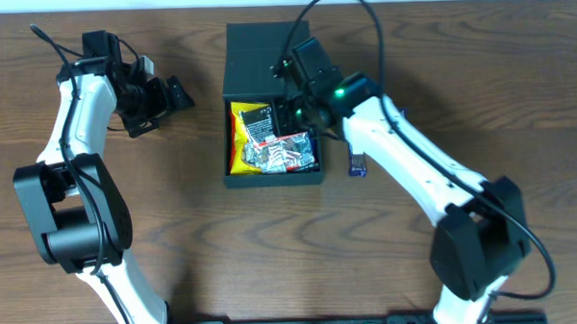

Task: Pack container
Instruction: 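Press the packed bags flat inside the box with the right gripper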

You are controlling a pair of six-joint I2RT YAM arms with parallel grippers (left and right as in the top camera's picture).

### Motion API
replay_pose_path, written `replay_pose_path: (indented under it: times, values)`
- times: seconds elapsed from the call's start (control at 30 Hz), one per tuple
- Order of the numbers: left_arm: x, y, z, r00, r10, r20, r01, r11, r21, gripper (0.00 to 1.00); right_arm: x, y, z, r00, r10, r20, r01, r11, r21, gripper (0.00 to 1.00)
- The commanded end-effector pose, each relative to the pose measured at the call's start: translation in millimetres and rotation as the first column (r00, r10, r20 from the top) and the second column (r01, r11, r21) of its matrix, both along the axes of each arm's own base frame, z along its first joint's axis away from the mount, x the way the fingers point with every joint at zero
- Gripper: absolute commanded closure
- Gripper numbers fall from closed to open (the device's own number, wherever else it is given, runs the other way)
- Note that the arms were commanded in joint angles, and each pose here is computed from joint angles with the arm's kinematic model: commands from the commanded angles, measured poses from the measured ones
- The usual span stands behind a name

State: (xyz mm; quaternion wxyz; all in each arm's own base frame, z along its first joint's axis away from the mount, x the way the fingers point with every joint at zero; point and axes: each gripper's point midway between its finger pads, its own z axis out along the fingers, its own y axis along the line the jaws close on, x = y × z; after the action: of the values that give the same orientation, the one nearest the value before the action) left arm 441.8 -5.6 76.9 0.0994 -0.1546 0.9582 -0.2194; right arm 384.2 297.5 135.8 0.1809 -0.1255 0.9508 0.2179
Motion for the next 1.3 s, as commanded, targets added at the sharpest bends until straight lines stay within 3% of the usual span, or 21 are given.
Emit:
replay_pose_path:
  times: [0.0, 0.37, 0.63, 1.07, 1.27]
  values:
    - [5, 1, 11, 0.999, -0.020, 0.036, 0.019, 1.000, 0.014, 0.03, -9, 21, -1, 0.990, 0.140, 0.032, -0.141, 0.990, 0.023, 0.99]
    - [6, 1, 11, 0.999, -0.019, 0.037, 0.019, 1.000, 0.017, 0.02, -29, 58, -16, 0.949, 0.313, 0.042, -0.315, 0.946, 0.077, 0.99]
    - [6, 1, 11, 0.999, -0.019, 0.036, 0.019, 1.000, 0.017, 0.02, -26, 70, -37, 0.945, 0.324, 0.042, -0.327, 0.943, 0.070, 0.99]
    - [6, 1, 11, 0.999, -0.019, 0.036, 0.019, 1.000, 0.017, 0.02, 22, 3, -60, 0.996, 0.050, 0.068, -0.038, 0.984, -0.171, 0.99]
    - [6, 1, 11, 0.999, -0.019, 0.036, 0.019, 1.000, 0.017, 0.03, 29, -14, -61, 0.999, 0.005, 0.048, 0.003, 0.985, -0.174, 0.99]
